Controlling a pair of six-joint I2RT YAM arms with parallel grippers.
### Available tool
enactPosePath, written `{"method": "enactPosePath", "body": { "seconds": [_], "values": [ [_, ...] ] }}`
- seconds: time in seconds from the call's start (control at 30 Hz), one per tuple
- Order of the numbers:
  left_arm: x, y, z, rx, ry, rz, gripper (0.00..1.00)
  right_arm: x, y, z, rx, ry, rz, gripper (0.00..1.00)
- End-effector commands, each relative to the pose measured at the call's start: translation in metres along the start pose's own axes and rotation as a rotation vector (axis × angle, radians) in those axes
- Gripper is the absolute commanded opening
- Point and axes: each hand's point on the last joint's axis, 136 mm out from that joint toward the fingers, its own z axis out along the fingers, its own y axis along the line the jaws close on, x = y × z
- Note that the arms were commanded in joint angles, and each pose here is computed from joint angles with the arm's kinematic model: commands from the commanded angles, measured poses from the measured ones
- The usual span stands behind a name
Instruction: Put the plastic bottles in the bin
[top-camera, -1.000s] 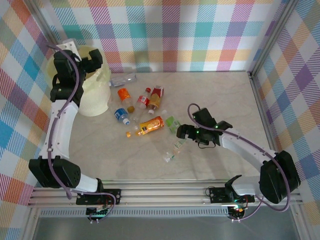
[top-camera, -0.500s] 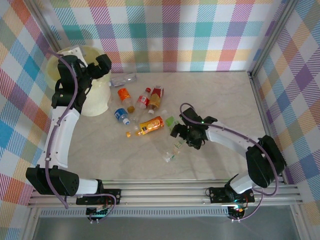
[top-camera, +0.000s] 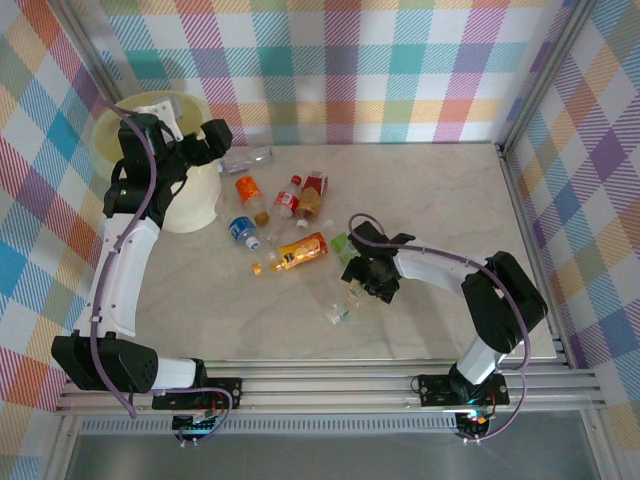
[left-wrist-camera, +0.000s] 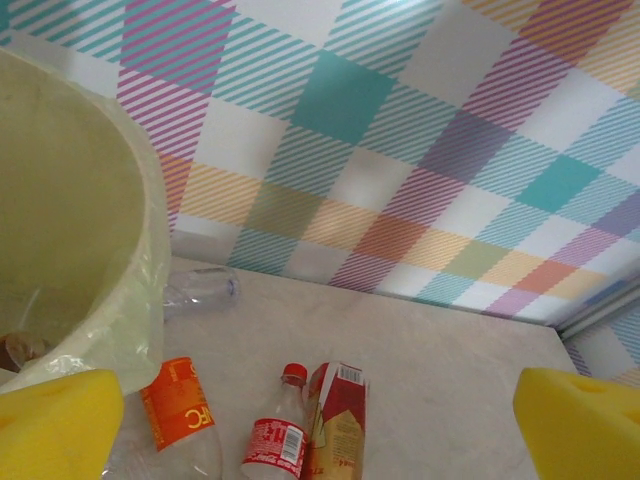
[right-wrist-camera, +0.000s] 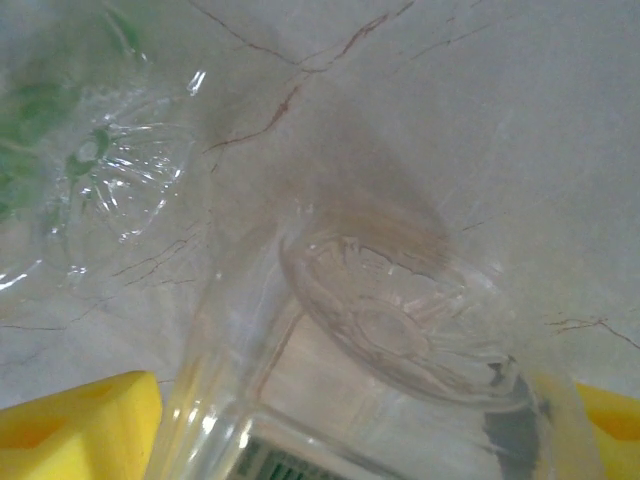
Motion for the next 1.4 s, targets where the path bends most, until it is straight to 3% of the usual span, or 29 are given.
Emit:
{"method": "enactPosePath", "body": {
  "seconds": [0.0, 0.33, 0.6, 0.97, 1.37],
  "values": [
    [0.004, -0.016, -0.01, 0.06, 0.01, 0.032, 1.0, -0.004, -0.001, -0.002, 0.011, -0.026, 0.006, 0.8],
    [0.009, -0.034, -0.012, 0.12, 0.032, 0.046, 1.0, -0.013, -0.008, -0.013, -0.035, -0.112, 0.015, 0.58],
    [0.026, -0.067, -0.014, 0.242, 0.076, 0.053, 1.0, -0.021, 0.003, -0.057, -0.185, -0.226, -0.063, 0.4],
    [0.11, -0.138, -0.019, 0.412, 0.272, 0.141, 1.0, -0.063, 0.061, -0.149, -0.6, -0.476, -0.174, 0.35],
    [0.193, -0.19, -0.029, 0.63, 0.382, 0.191, 1.0, -0.099, 0.091, -0.235, -0.837, -0.594, -0.197, 0.36]
  ]
}}
